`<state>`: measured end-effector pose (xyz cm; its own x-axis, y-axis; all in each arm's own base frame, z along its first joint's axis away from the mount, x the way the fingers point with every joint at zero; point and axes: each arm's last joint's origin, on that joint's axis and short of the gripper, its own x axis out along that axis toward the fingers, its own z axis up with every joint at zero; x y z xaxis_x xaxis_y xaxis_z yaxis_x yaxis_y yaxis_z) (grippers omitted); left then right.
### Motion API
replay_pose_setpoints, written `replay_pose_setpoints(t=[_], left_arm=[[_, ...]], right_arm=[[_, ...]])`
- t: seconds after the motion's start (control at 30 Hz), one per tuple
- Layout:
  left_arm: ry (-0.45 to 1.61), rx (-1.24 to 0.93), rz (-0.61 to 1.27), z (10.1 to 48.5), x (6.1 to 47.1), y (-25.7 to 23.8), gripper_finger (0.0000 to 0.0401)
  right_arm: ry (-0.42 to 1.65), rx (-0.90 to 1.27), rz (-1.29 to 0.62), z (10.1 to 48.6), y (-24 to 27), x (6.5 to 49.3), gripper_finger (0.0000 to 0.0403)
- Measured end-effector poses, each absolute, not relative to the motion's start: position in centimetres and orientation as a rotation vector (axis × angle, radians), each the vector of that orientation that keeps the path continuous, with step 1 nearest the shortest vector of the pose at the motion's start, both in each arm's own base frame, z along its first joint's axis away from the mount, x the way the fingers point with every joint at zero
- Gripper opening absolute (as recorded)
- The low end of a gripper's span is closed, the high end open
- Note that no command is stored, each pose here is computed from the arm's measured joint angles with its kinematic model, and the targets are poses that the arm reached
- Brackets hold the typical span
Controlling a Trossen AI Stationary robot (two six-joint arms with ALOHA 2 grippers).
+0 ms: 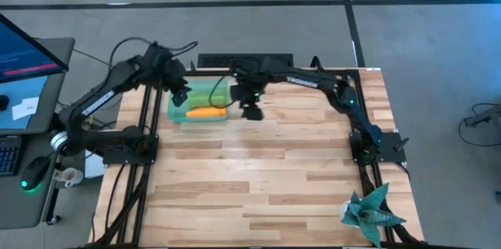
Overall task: Roll microfiber towels into tight, uniform cylinder then place into a basket
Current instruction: Return to Home Position
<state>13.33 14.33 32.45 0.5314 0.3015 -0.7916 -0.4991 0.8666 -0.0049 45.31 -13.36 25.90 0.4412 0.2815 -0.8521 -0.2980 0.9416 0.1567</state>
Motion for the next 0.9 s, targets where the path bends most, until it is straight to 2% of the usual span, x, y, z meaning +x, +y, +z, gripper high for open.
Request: replay_pose_setpoints(t=[0.17,0.47,0.6,0.9], left_arm=[[0.706,-0.192,0.480,31.6,13.0,10.8,0.0151],[0.463,-0.139,0.413,29.5,11.8,5.8,0.0144],[0.418,-0.152,0.371,27.9,11.5,4.5,0.0112],[0.300,-0.131,0.262,24.9,11.7,2.8,0.0011]], right_arm=[[1.007,0.119,0.531,28.7,-11.9,42.3,0.0233],[0.931,0.084,0.491,30.8,-7.3,37.4,0.0233],[0.857,0.081,0.432,31.0,-6.0,34.2,0.0233],[0.587,0.110,0.329,31.3,-4.1,25.4,0.0233]])
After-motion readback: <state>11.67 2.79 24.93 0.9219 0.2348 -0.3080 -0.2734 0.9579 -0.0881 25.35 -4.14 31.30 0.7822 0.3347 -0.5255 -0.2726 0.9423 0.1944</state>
